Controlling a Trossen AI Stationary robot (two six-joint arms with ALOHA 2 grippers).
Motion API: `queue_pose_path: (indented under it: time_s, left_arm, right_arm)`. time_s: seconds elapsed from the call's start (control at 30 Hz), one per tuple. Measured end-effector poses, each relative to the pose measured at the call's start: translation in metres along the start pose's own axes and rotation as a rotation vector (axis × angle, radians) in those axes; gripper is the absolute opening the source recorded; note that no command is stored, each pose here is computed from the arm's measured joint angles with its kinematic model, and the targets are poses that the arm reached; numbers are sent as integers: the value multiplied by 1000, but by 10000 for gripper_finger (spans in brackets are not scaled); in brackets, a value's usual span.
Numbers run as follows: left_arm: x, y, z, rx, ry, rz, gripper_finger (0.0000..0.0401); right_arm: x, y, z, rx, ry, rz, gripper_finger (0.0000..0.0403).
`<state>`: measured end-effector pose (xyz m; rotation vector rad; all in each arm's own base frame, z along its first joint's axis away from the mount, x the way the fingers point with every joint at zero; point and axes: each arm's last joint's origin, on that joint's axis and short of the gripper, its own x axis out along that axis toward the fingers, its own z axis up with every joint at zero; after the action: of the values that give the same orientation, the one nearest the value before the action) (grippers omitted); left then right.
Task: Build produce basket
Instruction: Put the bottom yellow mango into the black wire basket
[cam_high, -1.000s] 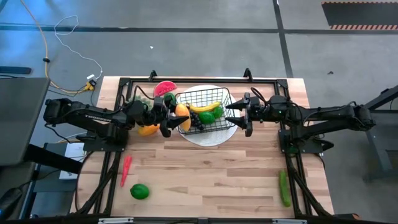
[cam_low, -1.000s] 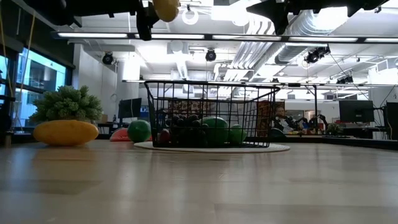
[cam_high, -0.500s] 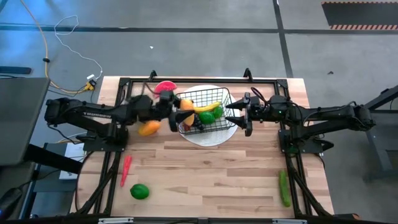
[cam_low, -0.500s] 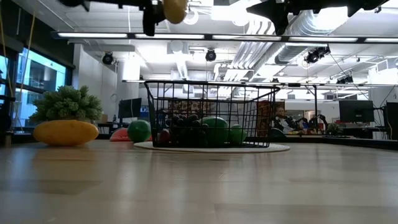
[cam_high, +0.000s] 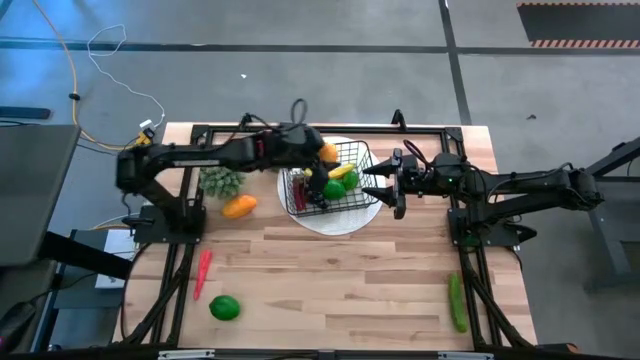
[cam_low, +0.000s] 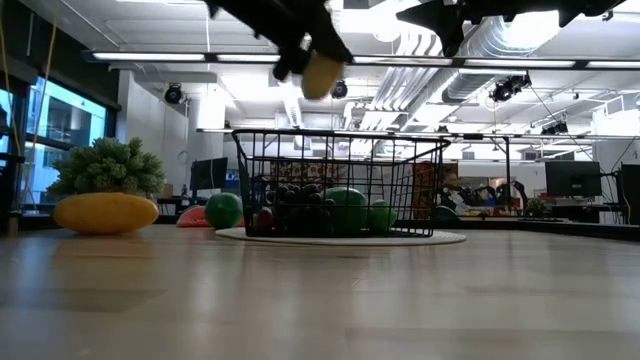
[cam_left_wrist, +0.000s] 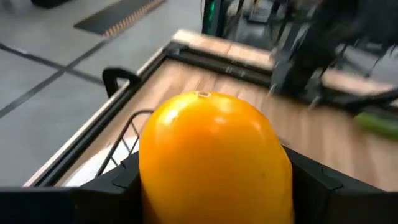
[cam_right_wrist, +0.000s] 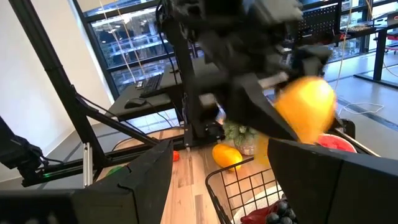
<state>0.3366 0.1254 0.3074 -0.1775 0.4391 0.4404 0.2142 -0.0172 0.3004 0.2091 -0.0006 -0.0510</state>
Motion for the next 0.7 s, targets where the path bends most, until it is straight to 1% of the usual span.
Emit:
queue_pose_path:
  time_s: [0.2,0.3,0.37,0.47,0.57,0.7]
  left_arm:
    - [53,8,-25,40,118,14,237]
    - [74,6,-34,32,110,-52,237]
    - [86,4,-36,31,73,-93,237]
    - [97,0,-40,36,39,-106,237]
    - [106,-1,-50,35,65,-123,237]
    - [114,-2,-59,30,104,-220,237]
  right_arm:
    - [0,0,2,-1,-16,3,245]
    - [0,0,2,-1,-20,5,245]
    - [0,0,2,0,-21,5,245]
    - [0,0,2,19,-21,5,245]
    - [0,0,2,29,-21,5,245]
    - [0,1,2,29,-21,5,245]
